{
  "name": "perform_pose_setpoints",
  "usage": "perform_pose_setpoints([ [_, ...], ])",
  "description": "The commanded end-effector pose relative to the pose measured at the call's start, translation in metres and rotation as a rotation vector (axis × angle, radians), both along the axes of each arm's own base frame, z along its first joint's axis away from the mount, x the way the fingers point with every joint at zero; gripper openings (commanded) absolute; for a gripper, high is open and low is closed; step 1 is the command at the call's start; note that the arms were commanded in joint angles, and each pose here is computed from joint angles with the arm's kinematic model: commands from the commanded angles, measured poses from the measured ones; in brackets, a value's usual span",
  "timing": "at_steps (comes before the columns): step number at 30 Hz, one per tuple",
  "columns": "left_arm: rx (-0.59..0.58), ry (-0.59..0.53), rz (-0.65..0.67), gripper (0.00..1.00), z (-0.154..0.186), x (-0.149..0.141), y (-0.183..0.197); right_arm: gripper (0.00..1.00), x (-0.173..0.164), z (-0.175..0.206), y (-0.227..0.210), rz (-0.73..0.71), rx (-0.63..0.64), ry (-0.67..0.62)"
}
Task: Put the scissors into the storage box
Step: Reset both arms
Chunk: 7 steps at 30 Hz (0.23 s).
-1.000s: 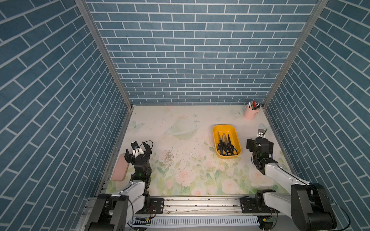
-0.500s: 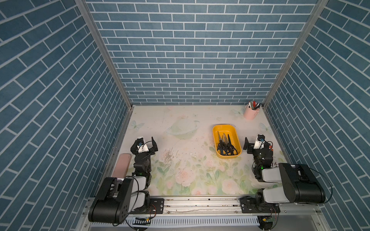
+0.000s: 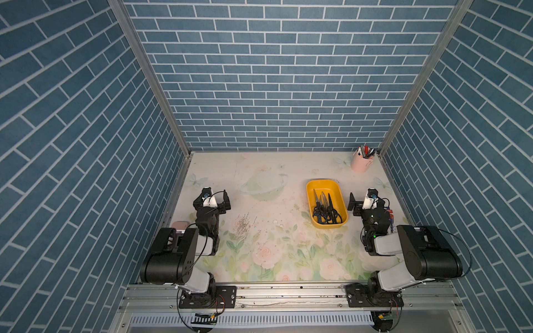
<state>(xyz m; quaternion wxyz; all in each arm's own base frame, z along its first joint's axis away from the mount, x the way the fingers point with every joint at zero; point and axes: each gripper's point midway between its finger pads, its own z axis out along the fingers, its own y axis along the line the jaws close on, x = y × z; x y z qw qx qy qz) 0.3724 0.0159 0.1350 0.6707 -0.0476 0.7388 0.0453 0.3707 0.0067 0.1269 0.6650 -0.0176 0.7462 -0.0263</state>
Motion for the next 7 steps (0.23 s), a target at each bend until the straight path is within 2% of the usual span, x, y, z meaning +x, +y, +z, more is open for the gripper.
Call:
perform_pose_setpoints([
  [1, -0.009, 0.024, -0.017, 1.00, -0.0058, 0.0007, -0.0021, 1.00, 0.0033, -0.0033, -0.0013, -0.010, -0.023, 0.018],
  [7, -0.005, 0.026, -0.026, 1.00, -0.0059, 0.0013, -0.0039, 1.00, 0.0021, -0.0020, -0.0018, -0.012, -0.023, 0.011],
])
